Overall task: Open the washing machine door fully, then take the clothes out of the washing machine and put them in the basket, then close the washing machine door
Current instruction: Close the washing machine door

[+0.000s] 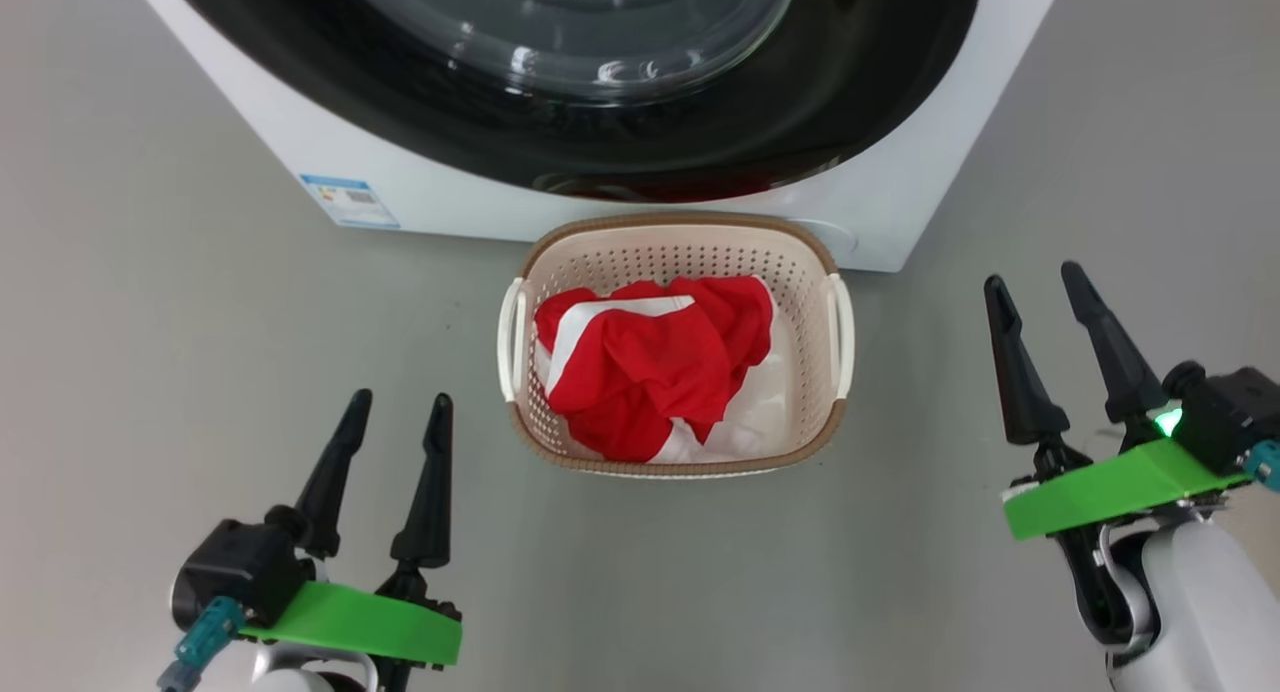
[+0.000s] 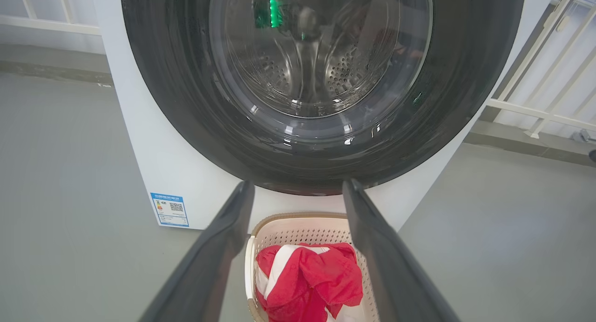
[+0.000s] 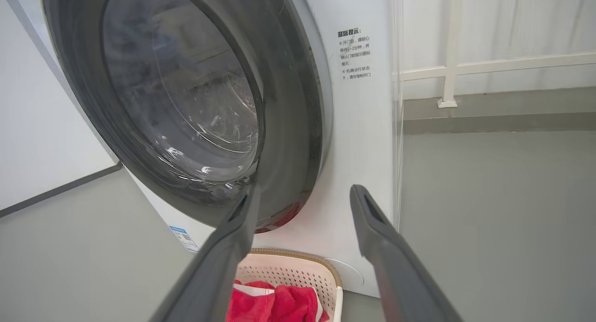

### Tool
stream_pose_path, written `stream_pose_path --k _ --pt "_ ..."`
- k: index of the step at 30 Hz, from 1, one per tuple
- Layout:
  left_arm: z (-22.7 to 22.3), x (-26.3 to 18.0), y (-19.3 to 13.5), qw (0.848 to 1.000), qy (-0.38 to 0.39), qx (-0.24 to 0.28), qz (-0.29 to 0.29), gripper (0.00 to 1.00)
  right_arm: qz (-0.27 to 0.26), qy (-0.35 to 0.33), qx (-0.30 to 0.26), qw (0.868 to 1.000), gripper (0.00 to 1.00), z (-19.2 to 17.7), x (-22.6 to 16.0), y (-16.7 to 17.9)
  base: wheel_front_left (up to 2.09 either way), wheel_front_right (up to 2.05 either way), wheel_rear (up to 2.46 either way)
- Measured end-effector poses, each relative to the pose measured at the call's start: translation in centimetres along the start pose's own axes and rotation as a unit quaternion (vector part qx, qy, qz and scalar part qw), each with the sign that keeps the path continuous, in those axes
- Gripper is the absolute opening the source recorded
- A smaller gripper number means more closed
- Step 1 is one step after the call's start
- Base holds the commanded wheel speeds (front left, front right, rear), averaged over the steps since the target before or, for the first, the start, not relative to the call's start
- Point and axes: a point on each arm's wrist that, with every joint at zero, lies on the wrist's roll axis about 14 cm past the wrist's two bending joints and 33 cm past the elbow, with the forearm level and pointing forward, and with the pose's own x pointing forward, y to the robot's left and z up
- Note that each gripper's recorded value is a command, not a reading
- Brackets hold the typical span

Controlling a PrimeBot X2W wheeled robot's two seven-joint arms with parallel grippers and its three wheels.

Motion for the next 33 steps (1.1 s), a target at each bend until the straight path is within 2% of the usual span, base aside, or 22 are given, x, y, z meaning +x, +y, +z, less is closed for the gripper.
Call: stream_pose_path --k 17,33 --pt "0.0 -1.0 -0.7 1.0 0.001 0.006 -0.015 1.0 -0.091 0.005 -0.003 0.996 1.0 0.7 -7.4 -4.2 0.0 0.0 0.0" --pt "-0.4 -3.0 -0.4 1.0 0.01 0.006 -0.011 1.0 -0.139 0.02 -0.001 0.99 1.0 0.1 -12.8 -5.6 0.0 0.0 0.0"
